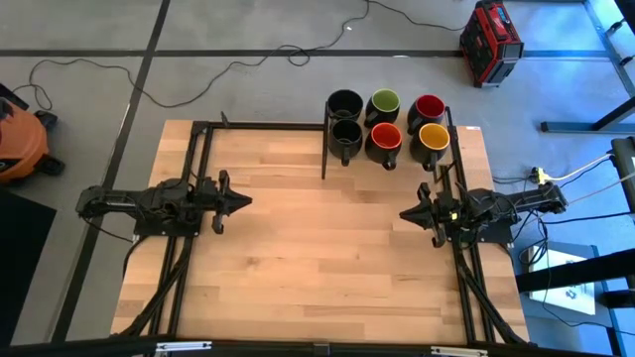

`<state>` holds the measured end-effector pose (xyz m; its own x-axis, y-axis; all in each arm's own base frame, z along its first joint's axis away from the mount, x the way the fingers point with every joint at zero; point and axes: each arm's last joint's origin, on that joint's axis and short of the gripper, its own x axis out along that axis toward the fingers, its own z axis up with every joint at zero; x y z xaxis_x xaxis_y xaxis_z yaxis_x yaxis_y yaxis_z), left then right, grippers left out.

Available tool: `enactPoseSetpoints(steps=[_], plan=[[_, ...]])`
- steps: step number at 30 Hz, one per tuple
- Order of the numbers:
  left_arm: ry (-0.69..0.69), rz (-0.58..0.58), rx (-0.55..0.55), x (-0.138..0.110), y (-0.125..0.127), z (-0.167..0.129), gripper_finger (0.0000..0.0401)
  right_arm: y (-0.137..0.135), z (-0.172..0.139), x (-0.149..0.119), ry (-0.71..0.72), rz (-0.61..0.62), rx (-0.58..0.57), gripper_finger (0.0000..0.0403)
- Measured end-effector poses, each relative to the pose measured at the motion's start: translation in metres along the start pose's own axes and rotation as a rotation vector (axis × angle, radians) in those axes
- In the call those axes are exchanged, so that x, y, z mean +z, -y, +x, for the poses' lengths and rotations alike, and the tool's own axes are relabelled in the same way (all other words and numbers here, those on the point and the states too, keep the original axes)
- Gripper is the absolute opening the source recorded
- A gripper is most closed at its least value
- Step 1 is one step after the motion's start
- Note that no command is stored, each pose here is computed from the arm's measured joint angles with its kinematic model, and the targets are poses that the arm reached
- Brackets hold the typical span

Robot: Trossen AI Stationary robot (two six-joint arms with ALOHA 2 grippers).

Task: Place coffee mugs
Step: Return to Home Position

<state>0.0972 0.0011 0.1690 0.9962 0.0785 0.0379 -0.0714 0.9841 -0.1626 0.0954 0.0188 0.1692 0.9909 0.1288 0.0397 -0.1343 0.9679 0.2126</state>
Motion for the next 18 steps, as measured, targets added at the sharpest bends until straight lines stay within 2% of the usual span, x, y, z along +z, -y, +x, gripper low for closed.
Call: enactPoseSetpoints(steps=[18], plan=[[-0.018, -0.013, -0.001, -0.0015, -0.0001, 0.0007, 0.0025, 0.0001, 0.0001, -0.0004, -0.004, 0.008, -0.002, 0.0017]])
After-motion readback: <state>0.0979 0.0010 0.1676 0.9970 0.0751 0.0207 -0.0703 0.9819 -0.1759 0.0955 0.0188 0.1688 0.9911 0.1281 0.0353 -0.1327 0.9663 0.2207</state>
